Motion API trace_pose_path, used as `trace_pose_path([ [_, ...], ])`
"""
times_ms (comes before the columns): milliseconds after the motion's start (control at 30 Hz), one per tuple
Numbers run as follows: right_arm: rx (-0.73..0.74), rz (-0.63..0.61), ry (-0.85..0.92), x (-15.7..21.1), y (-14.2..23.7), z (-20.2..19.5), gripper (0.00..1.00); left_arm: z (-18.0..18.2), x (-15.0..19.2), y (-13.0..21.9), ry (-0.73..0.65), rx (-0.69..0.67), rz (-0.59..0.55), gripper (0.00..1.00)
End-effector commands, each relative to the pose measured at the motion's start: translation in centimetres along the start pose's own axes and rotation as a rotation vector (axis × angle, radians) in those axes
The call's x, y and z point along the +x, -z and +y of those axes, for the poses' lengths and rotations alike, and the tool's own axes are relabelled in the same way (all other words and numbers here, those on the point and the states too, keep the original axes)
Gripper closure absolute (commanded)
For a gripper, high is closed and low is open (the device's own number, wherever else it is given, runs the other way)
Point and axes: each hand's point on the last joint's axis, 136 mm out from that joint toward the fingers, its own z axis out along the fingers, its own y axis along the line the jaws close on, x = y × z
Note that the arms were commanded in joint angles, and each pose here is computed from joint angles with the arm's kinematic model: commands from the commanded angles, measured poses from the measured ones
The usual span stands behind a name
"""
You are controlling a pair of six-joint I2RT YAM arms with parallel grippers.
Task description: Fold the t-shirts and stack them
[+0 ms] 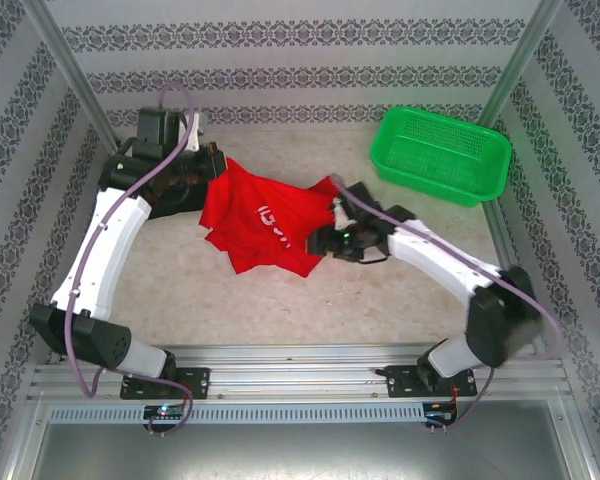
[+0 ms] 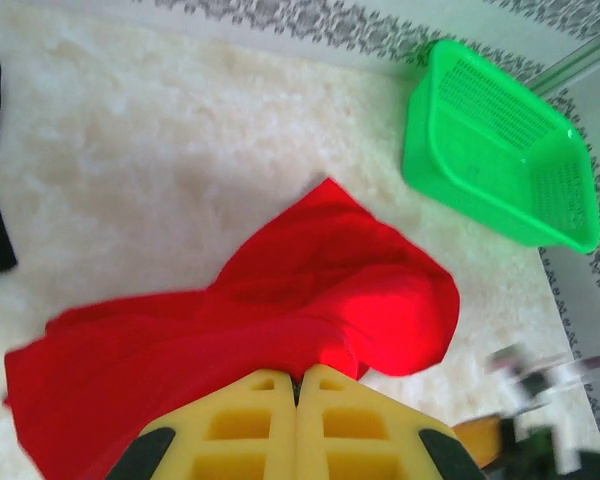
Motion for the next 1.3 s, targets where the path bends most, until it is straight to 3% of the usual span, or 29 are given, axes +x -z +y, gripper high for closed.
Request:
trace_pose_path([
  [0,0.039,0.047,0.052,-0.4,-2.9,0.9,0.36,-0.7,-3.3,-0.3,-0.063,0.022,-0.079,1.0],
  [133,0.105,0.061,0.016,-2.0,-6.5,0.2,0.38,-0.8,-3.3,-1.0,-0.055,0.041,-0.072,1.0],
  [300,0.063,0.055,0.07,-3.2,-9.2,3.2,0.36,-0.9,-3.2,-0.8,-0.055,0.048,-0.075,1.0],
  [367,0.124,0.075,0.077,-3.0,-10.2,2.8,0.37,-0.9,-3.2,-0.7,-0.06,0.044,-0.08,1.0],
  [500,0.26,0.081,0.03,-3.2,-11.3,-0.2,0.46,-0.4,-2.9,-0.5,-0.059,0.028,-0.081,1.0],
  [567,0.336,0.074,0.037,-3.8,-11.3,-1.4,0.56,0.1,-2.8,-0.3,-0.056,0.017,-0.085,1.0],
  [600,0.386,0.066,0.048,-4.2,-10.9,-2.0,0.59,0.3,-2.8,-0.1,-0.055,0.011,-0.088,1.0],
  [767,0.531,-0.066,0.064,-6.2,-5.4,-4.9,1.0,1.5,-2.5,0.8,-0.07,-0.041,-0.099,1.0],
  [933,0.531,-0.236,0.073,-7.9,1.8,-5.6,1.0,1.2,-1.6,0.8,-0.071,0.004,-0.104,1.0],
  [1100,0.524,-0.347,0.247,-8.7,10.5,-3.2,1.0,0.8,-0.6,0.9,-0.062,0.046,-0.107,1.0],
  [1267,0.533,-0.317,0.452,-9.0,12.4,-1.4,1.0,1.3,1.2,0.4,-0.052,0.051,-0.078,1.0],
])
